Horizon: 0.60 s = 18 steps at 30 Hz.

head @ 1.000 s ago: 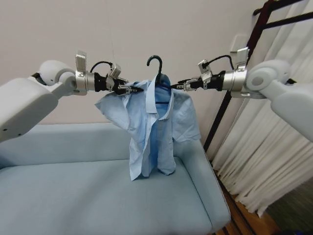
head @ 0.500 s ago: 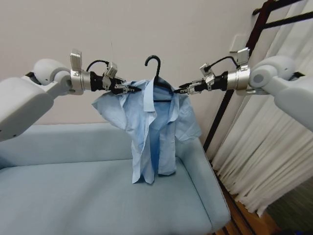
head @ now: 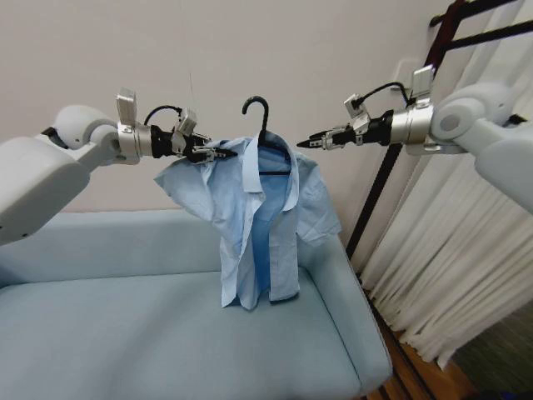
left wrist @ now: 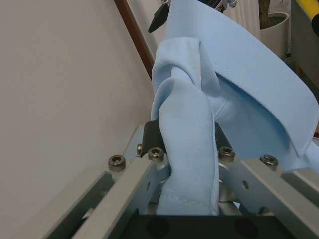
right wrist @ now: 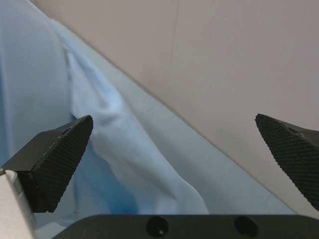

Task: Pick up the clothes from the sofa and hang them on the clothes hanger.

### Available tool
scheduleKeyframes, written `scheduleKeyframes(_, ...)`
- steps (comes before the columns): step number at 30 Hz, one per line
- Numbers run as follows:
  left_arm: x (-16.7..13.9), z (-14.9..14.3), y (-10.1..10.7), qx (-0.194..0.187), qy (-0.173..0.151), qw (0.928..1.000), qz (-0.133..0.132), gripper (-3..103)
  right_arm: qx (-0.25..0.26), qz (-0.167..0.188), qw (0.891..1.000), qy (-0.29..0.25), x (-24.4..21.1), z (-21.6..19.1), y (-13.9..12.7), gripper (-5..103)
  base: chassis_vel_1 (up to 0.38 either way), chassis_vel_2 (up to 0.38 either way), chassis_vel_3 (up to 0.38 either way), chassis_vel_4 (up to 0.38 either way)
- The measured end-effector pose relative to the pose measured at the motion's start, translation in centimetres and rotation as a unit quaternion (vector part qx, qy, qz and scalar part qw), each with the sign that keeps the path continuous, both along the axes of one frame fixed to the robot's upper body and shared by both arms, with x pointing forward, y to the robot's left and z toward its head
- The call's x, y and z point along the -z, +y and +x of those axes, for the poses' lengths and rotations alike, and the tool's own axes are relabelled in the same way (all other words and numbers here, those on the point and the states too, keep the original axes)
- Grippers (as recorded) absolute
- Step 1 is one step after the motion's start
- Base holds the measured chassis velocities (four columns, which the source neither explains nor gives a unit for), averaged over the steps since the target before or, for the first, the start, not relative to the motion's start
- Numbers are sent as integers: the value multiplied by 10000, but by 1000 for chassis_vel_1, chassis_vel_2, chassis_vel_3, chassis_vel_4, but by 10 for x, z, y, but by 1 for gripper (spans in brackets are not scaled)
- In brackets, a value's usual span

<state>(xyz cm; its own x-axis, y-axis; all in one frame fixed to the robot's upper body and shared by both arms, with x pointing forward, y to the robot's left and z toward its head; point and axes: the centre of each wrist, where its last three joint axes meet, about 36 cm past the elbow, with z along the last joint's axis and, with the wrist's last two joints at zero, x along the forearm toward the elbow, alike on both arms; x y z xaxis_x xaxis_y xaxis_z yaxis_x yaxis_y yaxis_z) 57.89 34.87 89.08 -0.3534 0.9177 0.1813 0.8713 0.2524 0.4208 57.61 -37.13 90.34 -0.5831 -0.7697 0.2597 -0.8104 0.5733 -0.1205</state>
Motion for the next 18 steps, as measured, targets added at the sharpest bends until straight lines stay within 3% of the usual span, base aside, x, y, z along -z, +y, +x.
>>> scheduleKeyframes(5,0,-2,4,-2,5,10000,2,10,-6,55,9999,110,6,4,-2,103,0,0,0,0)
scheduleKeyframes(11,0,-2,2,32,5,10000,2,10,-178,144,9994,251,8,-2,11,98,0,0,0,0)
scheduleKeyframes(16,-2,-3,0,119,-10,9999,12,10,-243,164,9989,364,12,-1,15,90,0,0,0,0)
scheduleKeyframes(18,-2,-4,0,150,-10,9999,12,10,-288,173,9986,403,13,-1,18,80,0,0,0,0)
